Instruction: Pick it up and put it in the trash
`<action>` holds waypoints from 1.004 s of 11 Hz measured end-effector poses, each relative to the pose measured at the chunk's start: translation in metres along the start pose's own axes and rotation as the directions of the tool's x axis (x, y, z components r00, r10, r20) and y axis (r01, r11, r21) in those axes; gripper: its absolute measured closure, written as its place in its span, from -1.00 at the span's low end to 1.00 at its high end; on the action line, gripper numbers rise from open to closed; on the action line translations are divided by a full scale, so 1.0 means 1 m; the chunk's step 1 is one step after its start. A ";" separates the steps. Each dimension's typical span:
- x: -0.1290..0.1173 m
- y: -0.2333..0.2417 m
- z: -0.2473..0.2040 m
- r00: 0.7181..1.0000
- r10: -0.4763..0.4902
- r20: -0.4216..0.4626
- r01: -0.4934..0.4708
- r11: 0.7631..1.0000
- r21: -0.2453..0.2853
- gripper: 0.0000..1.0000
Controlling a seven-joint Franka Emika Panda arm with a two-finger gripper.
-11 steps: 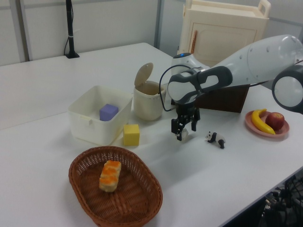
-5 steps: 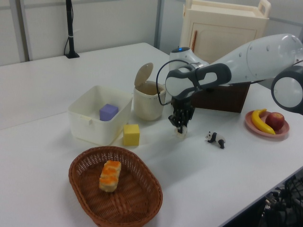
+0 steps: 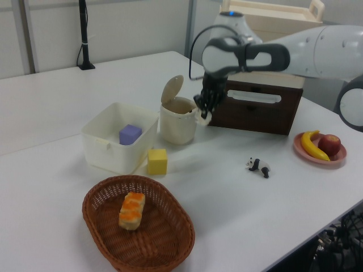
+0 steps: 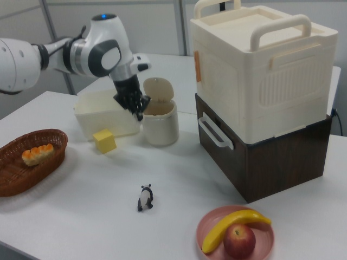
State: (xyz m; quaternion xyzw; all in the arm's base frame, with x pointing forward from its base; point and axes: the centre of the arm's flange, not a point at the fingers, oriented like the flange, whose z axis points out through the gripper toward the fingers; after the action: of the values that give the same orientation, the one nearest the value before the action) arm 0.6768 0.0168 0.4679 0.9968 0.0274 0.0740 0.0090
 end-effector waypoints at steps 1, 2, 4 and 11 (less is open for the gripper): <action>0.007 0.006 -0.018 0.998 0.037 -0.044 -0.036 0.999 0.017 0.74; 0.015 0.017 -0.030 0.990 0.082 -0.112 -0.080 0.996 0.027 0.72; 0.027 0.032 -0.039 0.959 0.164 -0.231 -0.159 0.986 0.040 0.55; 0.047 0.014 0.002 0.895 0.318 -0.314 -0.320 0.946 0.049 -1.00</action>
State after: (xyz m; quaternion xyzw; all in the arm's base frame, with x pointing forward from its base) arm 0.7239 0.0050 0.4730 0.9628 -0.1355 0.2339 -0.0057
